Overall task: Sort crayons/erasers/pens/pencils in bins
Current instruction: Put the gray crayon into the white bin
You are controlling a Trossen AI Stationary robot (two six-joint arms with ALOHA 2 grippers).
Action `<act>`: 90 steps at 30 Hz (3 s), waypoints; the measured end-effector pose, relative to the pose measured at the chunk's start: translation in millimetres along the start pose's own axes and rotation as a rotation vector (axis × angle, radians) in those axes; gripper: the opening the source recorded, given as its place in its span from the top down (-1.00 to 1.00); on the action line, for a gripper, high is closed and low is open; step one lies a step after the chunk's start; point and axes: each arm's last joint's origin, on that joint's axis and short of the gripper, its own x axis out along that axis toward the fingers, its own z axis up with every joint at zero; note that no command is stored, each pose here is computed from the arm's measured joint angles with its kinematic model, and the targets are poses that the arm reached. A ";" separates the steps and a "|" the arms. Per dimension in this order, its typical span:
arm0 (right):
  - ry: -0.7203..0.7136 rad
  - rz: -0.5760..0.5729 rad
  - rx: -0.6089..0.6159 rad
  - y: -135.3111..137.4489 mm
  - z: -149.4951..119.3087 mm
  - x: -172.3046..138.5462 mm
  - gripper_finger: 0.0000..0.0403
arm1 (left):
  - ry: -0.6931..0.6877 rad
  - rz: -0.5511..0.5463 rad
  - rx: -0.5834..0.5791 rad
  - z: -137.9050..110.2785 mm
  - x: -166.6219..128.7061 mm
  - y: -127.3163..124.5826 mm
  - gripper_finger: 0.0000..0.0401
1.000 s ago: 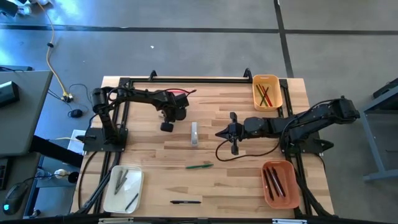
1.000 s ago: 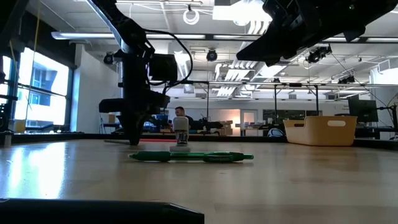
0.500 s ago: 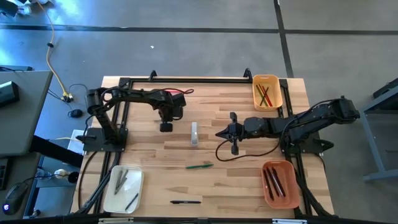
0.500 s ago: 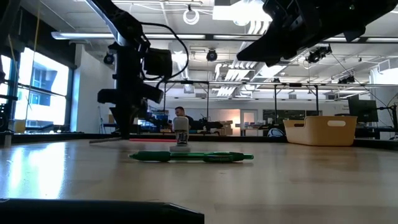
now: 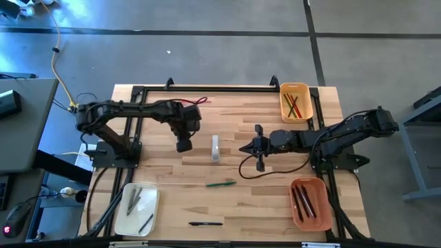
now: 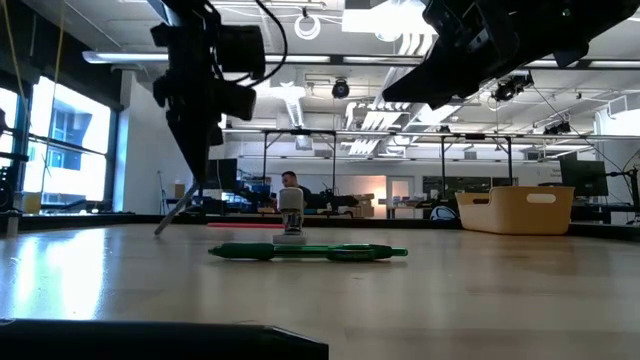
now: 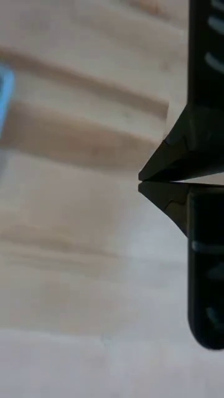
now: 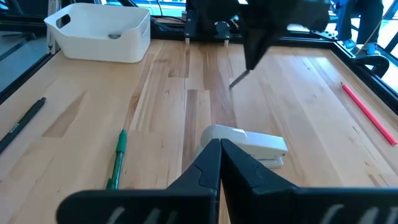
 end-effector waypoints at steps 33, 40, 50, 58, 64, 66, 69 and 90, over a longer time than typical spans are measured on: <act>0.006 0.001 0.002 0.2 -0.6 0.0 1.00 | -0.117 -0.029 0.069 -9.1 -8.1 -67.9 1.00; 0.006 0.001 0.001 0.2 -0.6 0.0 1.00 | -0.158 -0.054 0.069 -7.4 -3.8 -71.2 0.85; 0.007 0.001 0.001 0.2 -0.7 0.0 1.00 | -0.212 -0.048 0.082 -19.2 32.6 -67.6 0.45; 0.006 0.001 0.000 0.2 -0.6 0.0 1.00 | -0.198 0.037 0.112 -26.5 61.8 -61.8 0.35; 0.006 0.001 0.000 0.2 -0.6 0.0 1.00 | -0.211 -0.004 0.125 -19.0 77.4 -63.2 0.40; 0.006 0.001 0.000 0.2 -0.6 0.0 1.00 | -0.189 0.005 0.134 -18.8 84.0 -62.9 0.42; 0.006 0.001 -0.001 0.2 -0.6 0.0 1.00 | -0.161 0.017 0.132 -18.7 91.1 -62.0 0.45; 0.011 0.001 -0.001 0.2 -1.1 0.0 1.00 | -0.046 -0.049 0.208 -14.9 65.5 -67.4 0.99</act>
